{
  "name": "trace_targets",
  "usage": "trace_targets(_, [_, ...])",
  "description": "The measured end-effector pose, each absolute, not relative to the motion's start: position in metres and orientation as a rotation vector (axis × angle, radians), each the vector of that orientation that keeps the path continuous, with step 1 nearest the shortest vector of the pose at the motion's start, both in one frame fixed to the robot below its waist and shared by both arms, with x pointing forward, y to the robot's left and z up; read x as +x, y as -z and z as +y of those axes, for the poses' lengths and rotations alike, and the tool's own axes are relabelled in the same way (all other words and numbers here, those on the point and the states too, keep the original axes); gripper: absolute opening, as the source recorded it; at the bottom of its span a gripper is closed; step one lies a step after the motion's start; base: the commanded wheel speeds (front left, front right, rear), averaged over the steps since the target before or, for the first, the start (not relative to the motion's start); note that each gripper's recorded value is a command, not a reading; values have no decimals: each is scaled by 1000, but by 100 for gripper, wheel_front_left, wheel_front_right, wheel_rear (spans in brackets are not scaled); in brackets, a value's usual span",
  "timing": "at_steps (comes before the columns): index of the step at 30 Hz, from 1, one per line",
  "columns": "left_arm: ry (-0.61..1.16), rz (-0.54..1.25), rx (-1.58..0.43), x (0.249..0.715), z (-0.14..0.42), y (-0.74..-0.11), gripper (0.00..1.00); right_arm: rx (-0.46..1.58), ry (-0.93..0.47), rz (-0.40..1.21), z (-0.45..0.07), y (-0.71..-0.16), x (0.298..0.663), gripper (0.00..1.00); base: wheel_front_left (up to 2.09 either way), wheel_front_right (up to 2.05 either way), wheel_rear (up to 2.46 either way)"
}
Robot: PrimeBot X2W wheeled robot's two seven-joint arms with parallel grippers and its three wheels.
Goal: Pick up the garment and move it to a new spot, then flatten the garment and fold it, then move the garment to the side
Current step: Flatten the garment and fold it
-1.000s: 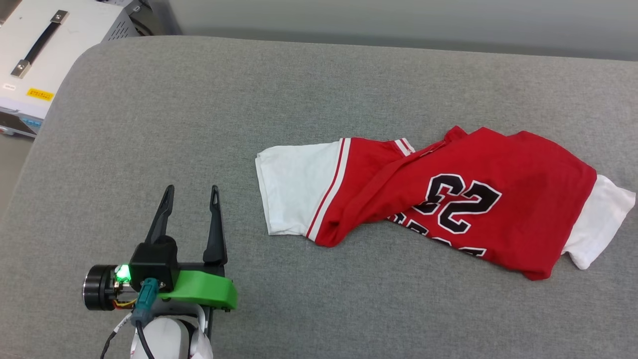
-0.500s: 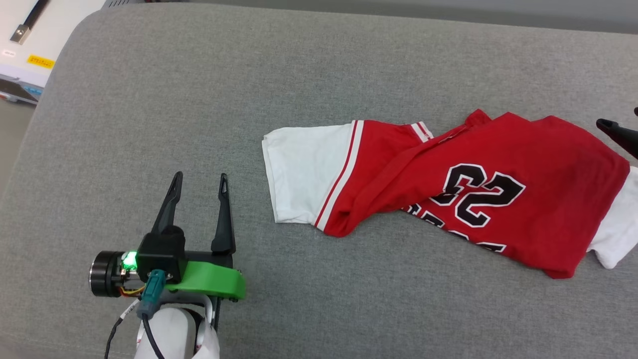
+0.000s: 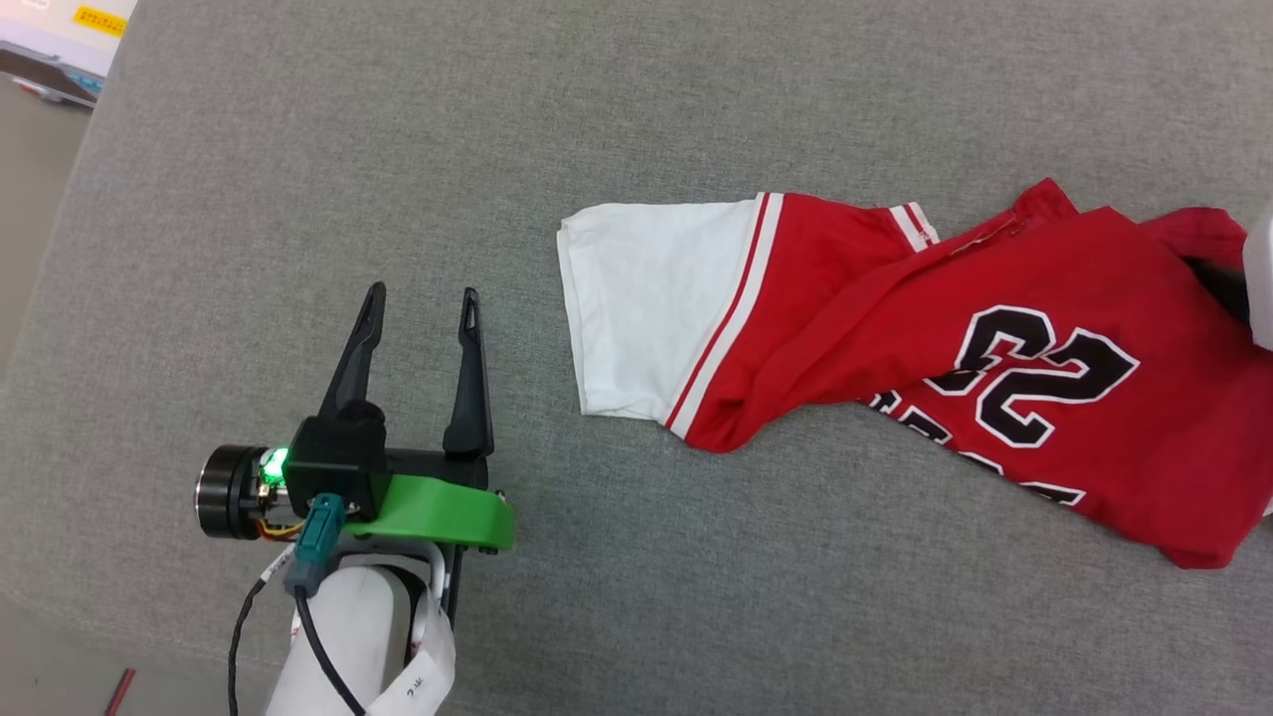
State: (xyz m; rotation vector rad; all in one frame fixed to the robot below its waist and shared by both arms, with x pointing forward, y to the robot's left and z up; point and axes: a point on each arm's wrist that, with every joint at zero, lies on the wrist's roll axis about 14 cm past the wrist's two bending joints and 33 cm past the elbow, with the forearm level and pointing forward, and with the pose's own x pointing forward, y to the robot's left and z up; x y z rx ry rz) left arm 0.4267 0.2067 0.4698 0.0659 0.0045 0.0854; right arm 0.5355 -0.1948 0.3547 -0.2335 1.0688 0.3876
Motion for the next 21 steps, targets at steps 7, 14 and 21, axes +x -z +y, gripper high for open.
trace_targets(7, [-117,12,72,425,216,-468,100,-186,-394,1009,-186,-354,544,0,0,0,0])
trace_targets(14, [-123,-19,68,422,217,-480,100,-76,-434,820,-168,-393,549,0,0,0,0])
trace_targets(21, [-128,-29,66,406,218,-487,100,18,-554,507,-142,-484,543,0,0,0,0])
